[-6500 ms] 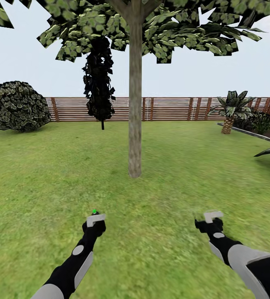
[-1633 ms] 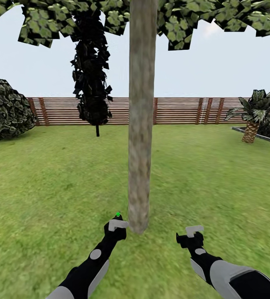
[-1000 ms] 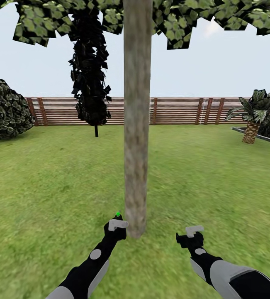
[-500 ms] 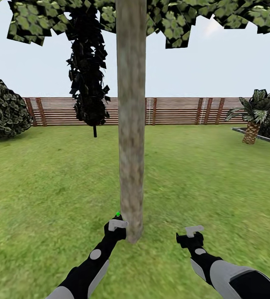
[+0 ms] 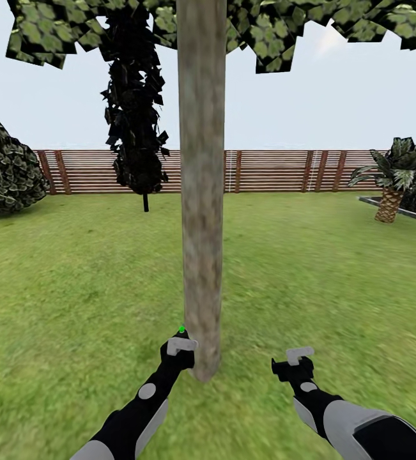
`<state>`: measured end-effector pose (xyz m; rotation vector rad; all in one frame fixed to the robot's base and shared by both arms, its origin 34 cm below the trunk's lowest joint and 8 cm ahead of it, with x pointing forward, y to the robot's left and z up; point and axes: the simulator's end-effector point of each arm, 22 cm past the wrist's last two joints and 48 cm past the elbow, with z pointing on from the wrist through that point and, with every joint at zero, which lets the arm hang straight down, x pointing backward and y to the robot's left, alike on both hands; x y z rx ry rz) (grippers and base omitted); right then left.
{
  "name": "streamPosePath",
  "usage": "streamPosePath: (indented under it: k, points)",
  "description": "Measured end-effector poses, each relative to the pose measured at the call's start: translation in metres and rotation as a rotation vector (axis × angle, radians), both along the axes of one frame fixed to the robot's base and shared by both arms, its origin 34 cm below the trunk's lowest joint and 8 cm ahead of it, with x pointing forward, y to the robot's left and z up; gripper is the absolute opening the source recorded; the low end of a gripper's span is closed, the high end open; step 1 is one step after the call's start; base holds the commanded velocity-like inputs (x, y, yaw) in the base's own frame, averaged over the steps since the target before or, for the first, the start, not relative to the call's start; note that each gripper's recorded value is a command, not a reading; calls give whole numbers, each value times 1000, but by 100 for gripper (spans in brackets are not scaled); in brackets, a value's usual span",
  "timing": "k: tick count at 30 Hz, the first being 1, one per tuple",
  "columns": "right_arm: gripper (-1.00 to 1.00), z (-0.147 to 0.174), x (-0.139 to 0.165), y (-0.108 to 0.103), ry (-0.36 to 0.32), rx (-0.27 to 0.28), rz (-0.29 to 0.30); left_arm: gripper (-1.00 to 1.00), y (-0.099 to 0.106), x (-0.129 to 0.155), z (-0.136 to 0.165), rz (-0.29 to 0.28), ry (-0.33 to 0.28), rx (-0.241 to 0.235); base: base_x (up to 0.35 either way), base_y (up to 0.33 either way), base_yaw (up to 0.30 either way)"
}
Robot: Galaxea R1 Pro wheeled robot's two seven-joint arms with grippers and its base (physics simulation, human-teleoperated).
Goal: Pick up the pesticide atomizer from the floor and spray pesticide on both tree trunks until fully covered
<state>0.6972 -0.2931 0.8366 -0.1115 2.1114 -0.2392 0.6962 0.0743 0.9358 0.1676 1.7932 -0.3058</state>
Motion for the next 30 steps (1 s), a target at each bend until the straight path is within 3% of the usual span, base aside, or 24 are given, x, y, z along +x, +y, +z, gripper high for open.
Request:
streamPosePath:
  k: [18,23,30]
  points:
    - [100,-2,-3,-3,5,-2,-4,-100,0,0,0,0,0,0,41,-9,0]
    - [100,0,-5,-47,4,-42,-44,-100,0,0,0,0,0,0,0,0,0]
    - [100,1,-6,-57,6,-54,-51,-100,0,0,0,0,-1,0,16,-3,0]
